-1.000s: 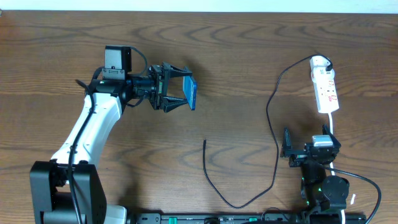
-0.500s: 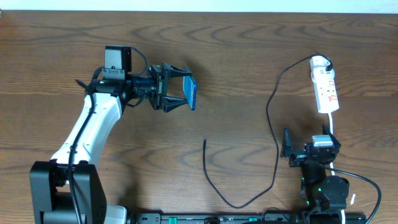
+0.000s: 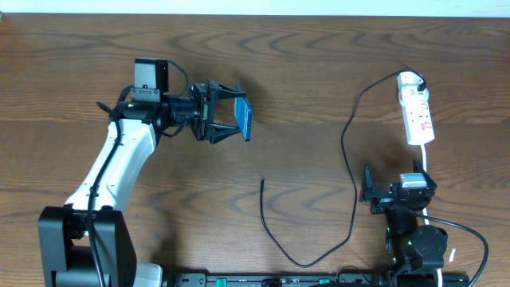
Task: Plug charger to phone and switch on socket
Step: 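Hold the phone upright in the left gripper above the table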
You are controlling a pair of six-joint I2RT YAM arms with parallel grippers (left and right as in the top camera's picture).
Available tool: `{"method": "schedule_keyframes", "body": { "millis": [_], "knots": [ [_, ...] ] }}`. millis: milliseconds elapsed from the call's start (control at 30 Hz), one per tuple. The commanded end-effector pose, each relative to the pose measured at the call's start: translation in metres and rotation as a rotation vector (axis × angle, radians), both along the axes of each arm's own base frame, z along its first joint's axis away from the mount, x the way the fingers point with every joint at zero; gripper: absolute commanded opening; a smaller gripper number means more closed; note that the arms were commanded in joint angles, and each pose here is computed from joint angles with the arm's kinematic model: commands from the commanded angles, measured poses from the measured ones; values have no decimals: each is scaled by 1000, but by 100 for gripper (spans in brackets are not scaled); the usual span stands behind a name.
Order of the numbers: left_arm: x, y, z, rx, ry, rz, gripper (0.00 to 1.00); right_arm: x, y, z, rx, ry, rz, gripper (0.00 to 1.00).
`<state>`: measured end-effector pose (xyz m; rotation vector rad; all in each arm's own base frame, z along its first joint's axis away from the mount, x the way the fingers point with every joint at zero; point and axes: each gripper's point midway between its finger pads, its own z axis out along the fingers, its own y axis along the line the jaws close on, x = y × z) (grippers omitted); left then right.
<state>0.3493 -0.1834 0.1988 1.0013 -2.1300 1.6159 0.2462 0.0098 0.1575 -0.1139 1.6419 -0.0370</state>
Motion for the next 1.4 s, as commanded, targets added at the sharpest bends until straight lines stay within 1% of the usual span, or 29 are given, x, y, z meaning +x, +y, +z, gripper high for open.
{"method": "schedule_keyframes", "body": {
  "millis": [0, 1367],
  "knots": [
    [-5, -3, 19, -37, -41, -28, 7, 0, 0, -1, 11, 0, -3, 99],
    [-3, -2, 16, -19, -42, -14, 7, 0, 0, -1, 11, 0, -3, 99]
  ]
}}
